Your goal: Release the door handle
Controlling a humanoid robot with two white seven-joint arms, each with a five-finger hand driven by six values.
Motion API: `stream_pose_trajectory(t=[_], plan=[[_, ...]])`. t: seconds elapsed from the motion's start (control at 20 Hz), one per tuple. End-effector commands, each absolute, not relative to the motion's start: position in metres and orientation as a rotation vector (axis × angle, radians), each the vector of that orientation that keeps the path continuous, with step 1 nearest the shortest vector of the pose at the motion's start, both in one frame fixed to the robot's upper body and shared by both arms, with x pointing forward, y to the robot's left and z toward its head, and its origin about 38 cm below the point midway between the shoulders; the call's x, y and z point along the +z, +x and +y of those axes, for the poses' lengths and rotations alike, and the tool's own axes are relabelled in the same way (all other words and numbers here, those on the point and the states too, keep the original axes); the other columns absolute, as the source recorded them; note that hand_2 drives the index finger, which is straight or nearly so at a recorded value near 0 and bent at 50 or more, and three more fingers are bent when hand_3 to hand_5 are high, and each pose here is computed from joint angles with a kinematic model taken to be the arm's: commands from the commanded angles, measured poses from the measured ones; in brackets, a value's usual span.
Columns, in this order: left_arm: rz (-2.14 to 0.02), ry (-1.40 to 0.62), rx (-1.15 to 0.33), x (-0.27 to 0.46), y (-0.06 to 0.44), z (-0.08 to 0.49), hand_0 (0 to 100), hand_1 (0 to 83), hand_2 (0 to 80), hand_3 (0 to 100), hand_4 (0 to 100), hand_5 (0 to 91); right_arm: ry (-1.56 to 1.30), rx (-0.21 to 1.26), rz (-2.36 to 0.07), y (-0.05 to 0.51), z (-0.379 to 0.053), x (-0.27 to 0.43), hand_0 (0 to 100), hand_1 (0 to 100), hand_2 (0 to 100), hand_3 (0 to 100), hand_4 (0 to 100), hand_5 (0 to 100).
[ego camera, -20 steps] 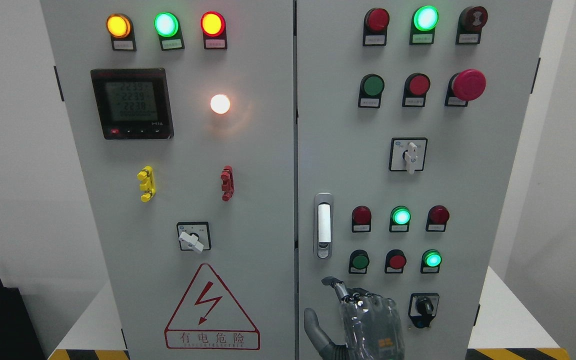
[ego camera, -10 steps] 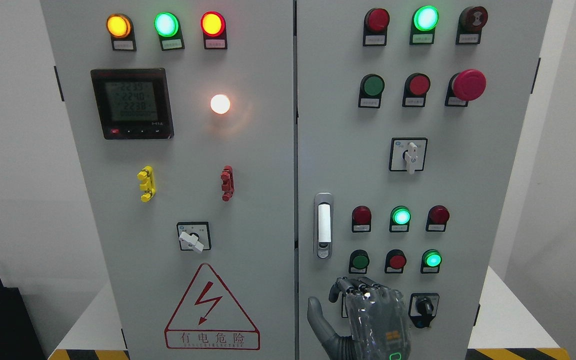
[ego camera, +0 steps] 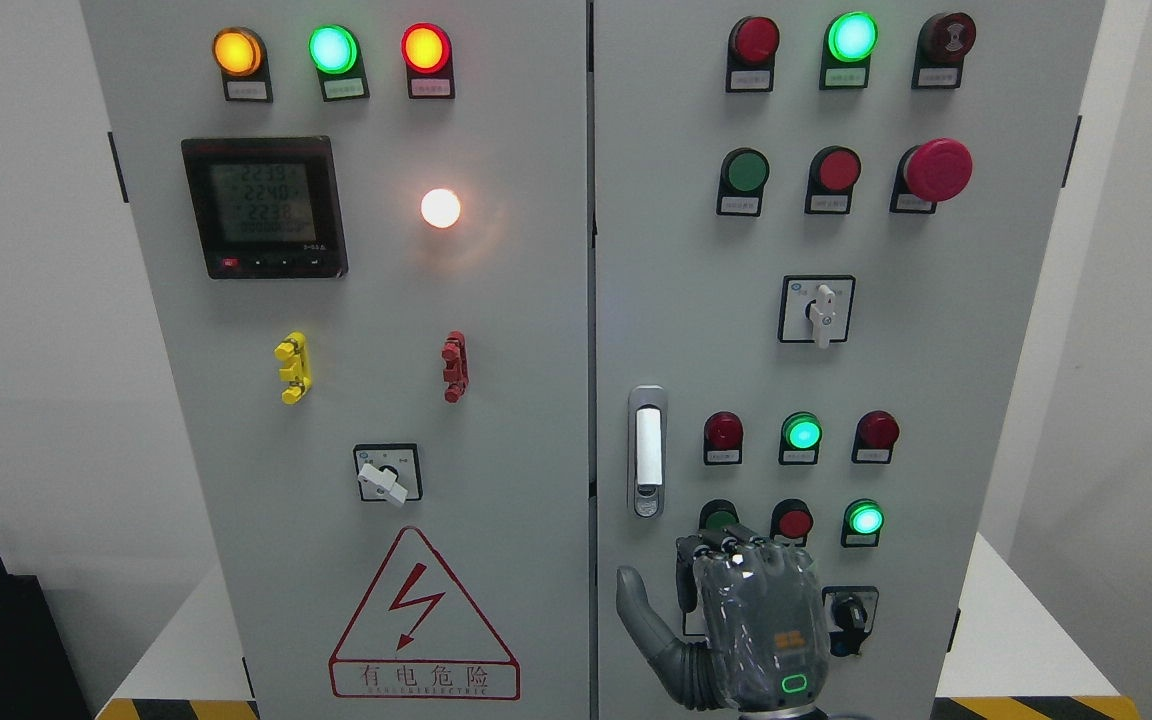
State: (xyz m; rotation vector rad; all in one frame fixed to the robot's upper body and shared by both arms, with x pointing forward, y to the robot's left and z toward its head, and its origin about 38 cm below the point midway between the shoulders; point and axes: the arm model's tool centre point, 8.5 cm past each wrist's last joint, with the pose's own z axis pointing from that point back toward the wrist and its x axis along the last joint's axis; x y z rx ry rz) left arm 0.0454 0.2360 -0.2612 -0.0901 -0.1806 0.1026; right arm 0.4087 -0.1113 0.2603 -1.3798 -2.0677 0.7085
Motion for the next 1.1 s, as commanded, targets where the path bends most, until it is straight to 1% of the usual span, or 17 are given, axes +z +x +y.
stream_pose_trajectory(t=[0.0,0.35,0.65,1.05], plan=[[-0.165,-0.088,0.115,-0.261,0.040,0.236,12,38.9,0.0,0,0,0.0,-1.412,0.718,-2.041,0.416,-0.113,0.265,40,12,95,100,93,98],[-0.165,-0.089,0.115,-0.261,0.040,0.235,12,38.9,0.0,0,0,0.0,-1.418,0.717,-2.005,0.422,-0.114,0.274,38,13,96,100,93,98],[-0.165,-0.088,0.115,-0.261,0.040,0.236,12,38.9,0.0,0,0,0.0,-1.426,0.704,-2.019,0.424,-0.112,0.283,37,14,97,100,94,98],[-0.165,-0.088,0.115,-0.261,0.040,0.236,12,38.9,0.0,0,0,0.0,-1.420,0.721,-2.018,0.431,-0.110,0.293,37,14,97,100,94,98]])
